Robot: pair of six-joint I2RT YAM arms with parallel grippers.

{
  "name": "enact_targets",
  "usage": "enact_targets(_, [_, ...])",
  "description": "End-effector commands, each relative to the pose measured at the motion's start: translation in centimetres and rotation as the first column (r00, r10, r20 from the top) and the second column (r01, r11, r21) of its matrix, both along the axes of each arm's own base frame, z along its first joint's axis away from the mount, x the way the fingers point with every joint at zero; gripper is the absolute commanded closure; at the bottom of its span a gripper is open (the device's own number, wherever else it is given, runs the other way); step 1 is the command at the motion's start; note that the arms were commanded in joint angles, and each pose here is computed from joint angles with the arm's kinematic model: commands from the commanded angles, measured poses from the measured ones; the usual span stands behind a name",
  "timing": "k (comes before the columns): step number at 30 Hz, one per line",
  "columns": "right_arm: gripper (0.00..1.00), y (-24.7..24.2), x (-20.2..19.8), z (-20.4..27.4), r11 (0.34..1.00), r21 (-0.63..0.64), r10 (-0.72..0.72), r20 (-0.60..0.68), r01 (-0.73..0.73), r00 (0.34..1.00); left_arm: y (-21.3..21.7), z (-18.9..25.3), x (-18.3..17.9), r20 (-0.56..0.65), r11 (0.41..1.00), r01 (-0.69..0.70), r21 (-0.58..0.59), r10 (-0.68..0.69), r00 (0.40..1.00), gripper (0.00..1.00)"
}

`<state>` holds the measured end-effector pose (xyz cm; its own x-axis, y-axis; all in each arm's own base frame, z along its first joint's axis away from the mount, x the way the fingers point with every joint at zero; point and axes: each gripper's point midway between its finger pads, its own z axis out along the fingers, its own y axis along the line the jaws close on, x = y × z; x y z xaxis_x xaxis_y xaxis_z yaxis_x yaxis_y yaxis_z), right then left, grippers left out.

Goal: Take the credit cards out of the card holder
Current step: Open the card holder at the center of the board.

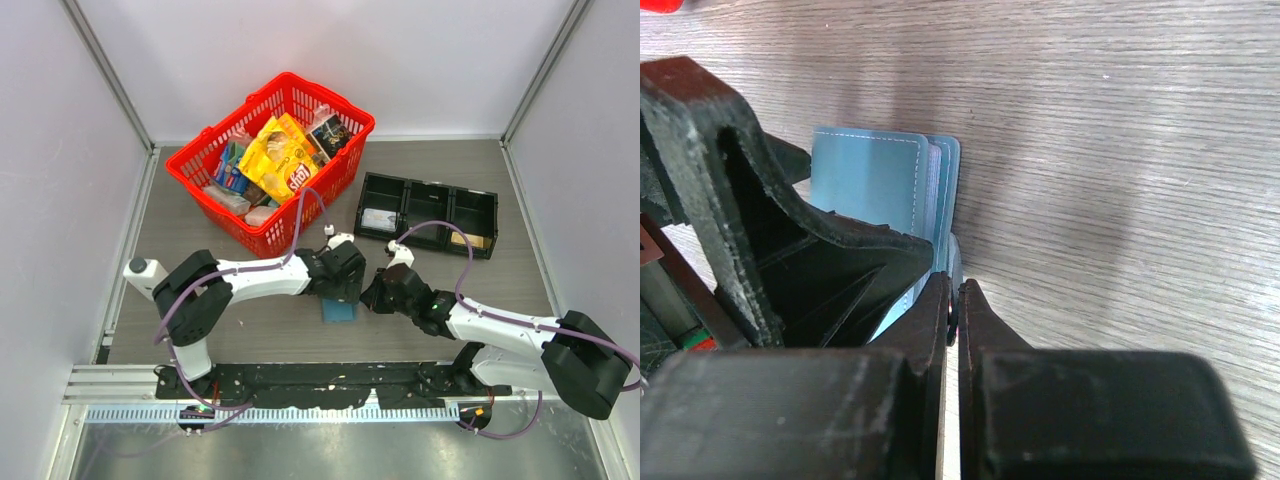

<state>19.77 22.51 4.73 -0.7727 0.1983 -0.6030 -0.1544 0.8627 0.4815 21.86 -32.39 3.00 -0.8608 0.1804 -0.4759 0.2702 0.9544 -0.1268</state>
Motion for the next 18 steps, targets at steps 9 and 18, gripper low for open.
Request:
enact_targets(9, [0.99,0.2,0.8,1.2,0.999,0.030,-0.016,0.043,0.015,0.999,-1.1,0.5,0.9,0.047,1.000,-0.013,0.024,0.011,0.999,0.01])
enact_targets(18, [0.99,-0.6,1.0,1.9,0.999,0.009,-0.039,0.070,0.038,0.997,0.6,2.0,1.4,0.116,0.998,-0.051,0.043,0.045,0.992,0.10])
